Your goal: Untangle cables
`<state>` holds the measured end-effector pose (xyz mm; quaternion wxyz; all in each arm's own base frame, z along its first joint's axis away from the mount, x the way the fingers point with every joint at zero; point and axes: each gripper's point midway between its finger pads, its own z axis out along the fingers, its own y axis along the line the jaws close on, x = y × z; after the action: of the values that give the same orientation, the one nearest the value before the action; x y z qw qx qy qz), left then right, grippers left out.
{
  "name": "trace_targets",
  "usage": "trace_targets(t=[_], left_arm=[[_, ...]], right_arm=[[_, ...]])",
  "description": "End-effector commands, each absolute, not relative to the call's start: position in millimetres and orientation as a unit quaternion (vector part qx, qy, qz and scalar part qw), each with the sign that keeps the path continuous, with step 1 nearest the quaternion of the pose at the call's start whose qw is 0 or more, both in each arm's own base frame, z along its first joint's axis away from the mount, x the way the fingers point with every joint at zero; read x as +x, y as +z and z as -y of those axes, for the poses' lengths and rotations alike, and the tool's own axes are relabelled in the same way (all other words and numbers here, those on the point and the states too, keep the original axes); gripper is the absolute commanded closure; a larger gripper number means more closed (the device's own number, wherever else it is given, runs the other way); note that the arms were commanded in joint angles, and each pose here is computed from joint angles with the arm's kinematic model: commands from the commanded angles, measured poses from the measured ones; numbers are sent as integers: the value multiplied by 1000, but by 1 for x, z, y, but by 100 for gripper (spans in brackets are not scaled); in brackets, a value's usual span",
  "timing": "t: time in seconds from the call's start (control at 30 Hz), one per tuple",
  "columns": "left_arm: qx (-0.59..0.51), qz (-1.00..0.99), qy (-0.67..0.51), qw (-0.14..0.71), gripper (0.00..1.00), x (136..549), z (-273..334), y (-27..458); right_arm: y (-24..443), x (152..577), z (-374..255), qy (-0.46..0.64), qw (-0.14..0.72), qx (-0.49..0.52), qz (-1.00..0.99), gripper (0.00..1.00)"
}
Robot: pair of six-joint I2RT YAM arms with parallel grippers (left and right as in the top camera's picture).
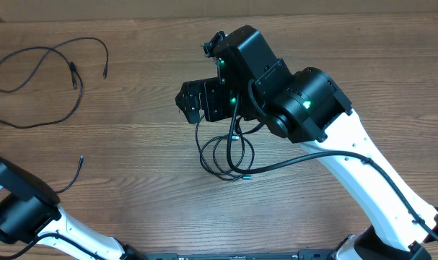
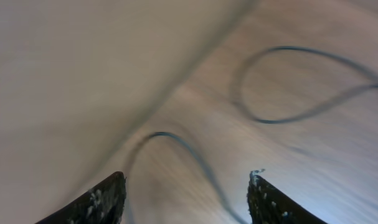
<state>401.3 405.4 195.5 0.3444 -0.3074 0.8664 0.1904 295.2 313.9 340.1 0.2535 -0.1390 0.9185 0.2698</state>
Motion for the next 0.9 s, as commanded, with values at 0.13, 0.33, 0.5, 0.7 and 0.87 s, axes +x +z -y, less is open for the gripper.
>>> trace_targets(t=[0.13,0.33,0.5,0.7,0.87], left_arm=[[-186,-886,-41,422,42,463,-313,200],[-148,-906,-61,391,39,490,-259,183],[-83,-932,-72,346,30,513,-206,143],[-76,-964,10,256,28,512,-200,81],[-39,-975,-9,219,38,507,-185,48]], right_arm=[[346,299,-312,269,266,-135,-916,1],[346,299,-312,269,266,-135,-916,1],[346,299,-312,269,266,-135,-916,1],[345,299,-312,268,265,-135,-917,0],[346,300,-313,269,267,-135,-915,0]])
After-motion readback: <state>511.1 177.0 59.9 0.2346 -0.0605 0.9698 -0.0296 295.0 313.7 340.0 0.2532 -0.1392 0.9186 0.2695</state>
